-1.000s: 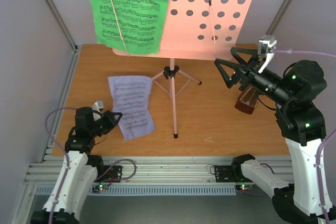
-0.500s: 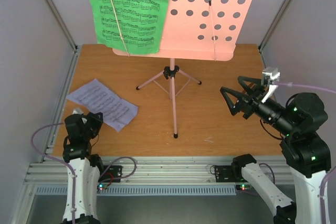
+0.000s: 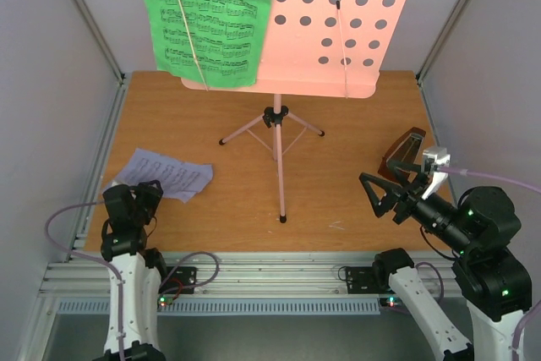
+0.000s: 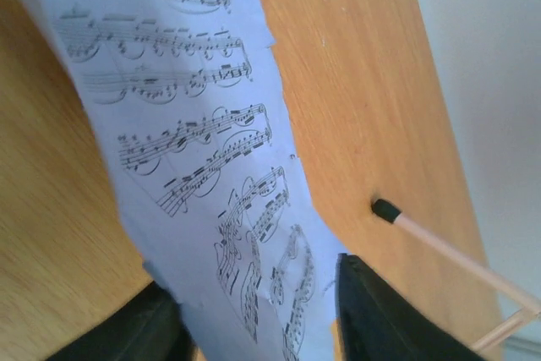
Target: Pack up the instrument practice props
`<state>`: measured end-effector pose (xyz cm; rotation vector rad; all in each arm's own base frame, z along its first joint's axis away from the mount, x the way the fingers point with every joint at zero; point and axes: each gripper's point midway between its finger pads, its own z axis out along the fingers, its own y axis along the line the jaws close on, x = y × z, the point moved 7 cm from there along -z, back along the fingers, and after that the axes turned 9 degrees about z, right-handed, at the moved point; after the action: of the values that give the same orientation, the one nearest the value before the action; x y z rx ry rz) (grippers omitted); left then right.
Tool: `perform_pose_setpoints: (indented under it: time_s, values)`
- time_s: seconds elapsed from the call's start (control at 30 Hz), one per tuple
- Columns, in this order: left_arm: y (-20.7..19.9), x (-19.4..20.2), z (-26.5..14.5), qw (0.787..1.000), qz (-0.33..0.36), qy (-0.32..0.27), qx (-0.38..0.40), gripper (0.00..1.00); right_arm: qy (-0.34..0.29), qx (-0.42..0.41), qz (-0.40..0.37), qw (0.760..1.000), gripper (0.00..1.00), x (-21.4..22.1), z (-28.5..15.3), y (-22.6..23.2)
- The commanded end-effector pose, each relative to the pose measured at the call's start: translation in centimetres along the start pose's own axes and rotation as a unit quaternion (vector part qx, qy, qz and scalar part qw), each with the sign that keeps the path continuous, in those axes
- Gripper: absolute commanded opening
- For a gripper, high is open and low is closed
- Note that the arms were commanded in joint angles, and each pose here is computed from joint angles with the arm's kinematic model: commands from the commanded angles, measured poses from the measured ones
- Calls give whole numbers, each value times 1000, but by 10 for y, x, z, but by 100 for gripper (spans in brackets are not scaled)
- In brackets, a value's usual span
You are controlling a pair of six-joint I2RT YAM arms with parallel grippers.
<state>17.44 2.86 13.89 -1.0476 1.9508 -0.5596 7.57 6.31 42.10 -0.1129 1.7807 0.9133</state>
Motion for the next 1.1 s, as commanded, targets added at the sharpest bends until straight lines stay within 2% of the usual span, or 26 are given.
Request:
perform_pose_setpoints:
  time_s: [0.0, 0.13, 0.23, 0.5, 0.57, 0.73, 0.8, 0.87, 0.9, 1.0, 1.07]
  values:
    - [-10, -11, -12, 999, 19, -31, 3, 57, 10, 19, 25, 999, 99, 13, -10, -4]
    - [-9, -15, -25, 998, 34, -46, -27, 89, 5, 27, 24, 999, 98, 17, -15, -6]
    - [-10, -23, -42, 995, 40, -74, -59, 99, 7, 25, 22, 999, 99, 20, -16, -6]
    - [-47, -52, -93, 984, 92, -145, -55, 99, 22, 20, 33, 999, 99, 28, -11, -11]
    - [-64, -57, -99, 983, 112, -145, -18, 99, 28, 4, 34, 999, 99, 29, -9, -9]
    - [-112, -57, -98, 975, 186, -53, 110, 96, 26, -37, 40, 998, 99, 31, -7, -2]
    - [-128, -56, -99, 965, 202, -27, 163, 91, 19, -47, 39, 998, 98, 28, -8, 0]
    - [-147, -56, -104, 948, 224, -7, 224, 80, 4, -59, 34, 998, 98, 21, -8, 5]
    - [-157, -56, -109, 939, 238, 7, 246, 78, -6, -68, 31, 997, 98, 17, -8, 8]
    - [-178, -56, -125, 922, 288, 44, 255, 76, -35, -106, 13, 994, 99, 3, -7, 19]
    - [-191, -57, -140, 908, 321, 41, 267, 76, -45, -131, 5, 990, 98, -9, -2, 25]
